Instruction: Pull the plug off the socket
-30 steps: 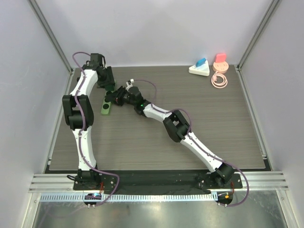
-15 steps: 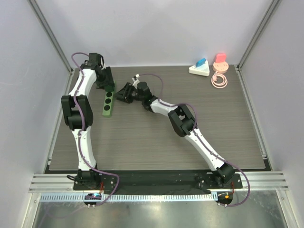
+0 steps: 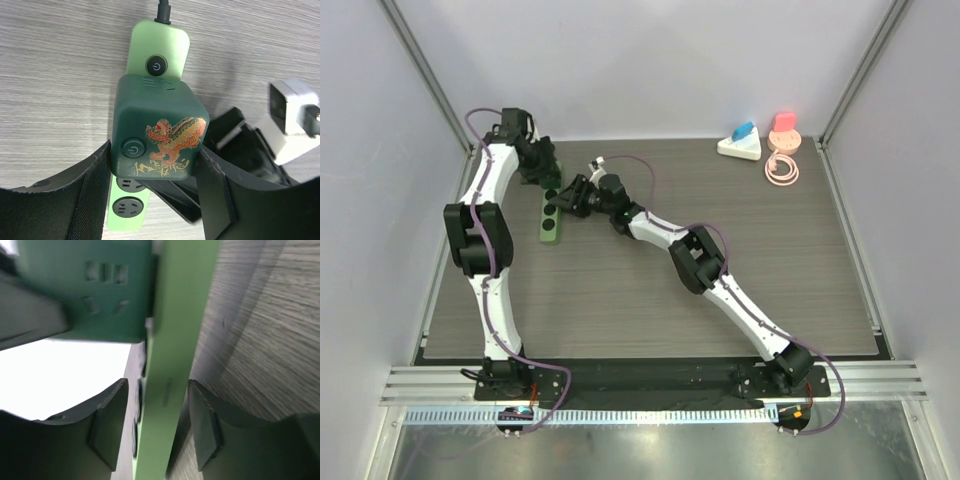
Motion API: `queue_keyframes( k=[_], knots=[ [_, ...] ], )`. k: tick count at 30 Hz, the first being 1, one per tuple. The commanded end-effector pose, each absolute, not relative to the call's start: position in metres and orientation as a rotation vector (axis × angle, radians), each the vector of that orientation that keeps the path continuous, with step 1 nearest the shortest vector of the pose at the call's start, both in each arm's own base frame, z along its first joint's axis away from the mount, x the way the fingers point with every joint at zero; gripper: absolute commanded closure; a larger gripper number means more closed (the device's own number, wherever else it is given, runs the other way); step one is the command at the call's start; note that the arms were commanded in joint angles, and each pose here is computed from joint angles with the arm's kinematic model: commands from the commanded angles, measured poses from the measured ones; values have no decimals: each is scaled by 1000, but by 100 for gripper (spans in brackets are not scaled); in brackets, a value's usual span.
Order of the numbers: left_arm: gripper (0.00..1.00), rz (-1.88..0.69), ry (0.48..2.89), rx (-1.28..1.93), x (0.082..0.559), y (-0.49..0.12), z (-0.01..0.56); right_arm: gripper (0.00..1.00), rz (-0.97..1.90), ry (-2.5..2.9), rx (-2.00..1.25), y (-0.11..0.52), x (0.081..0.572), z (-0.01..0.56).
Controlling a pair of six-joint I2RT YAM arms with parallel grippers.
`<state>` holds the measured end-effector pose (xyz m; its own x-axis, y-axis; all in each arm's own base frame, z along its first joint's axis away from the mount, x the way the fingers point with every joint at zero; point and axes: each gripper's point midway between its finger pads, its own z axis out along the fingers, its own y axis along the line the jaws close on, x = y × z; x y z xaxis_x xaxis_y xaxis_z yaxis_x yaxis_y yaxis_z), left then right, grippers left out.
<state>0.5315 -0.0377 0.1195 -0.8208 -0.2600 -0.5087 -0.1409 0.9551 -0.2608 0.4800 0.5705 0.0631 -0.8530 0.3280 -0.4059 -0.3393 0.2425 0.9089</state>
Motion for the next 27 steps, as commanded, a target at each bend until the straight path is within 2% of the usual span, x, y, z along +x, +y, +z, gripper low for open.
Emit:
queue_keyframes(
  k=[1,6,12,15,20,27],
  knots=[
    [100,-389,2380,-212,533,-54,194,45,1613,1994,44,576,484,46],
    [100,-395,2387,-207,533,-55,191,49,1595,1972,88,575,492,45],
    [100,-395,2370,-206,535,-51,189,78,1640,1953,278,573,504,44],
    [100,-400,2370,-202,532,-52,184,97,1644,1959,370,573,509,40],
    [100,-364,2341,-215,531,-47,179,99,1662,1990,640,566,520,23],
    [100,-446,2167,-240,531,-56,206,99,1505,2118,830,553,523,-20]
  ],
)
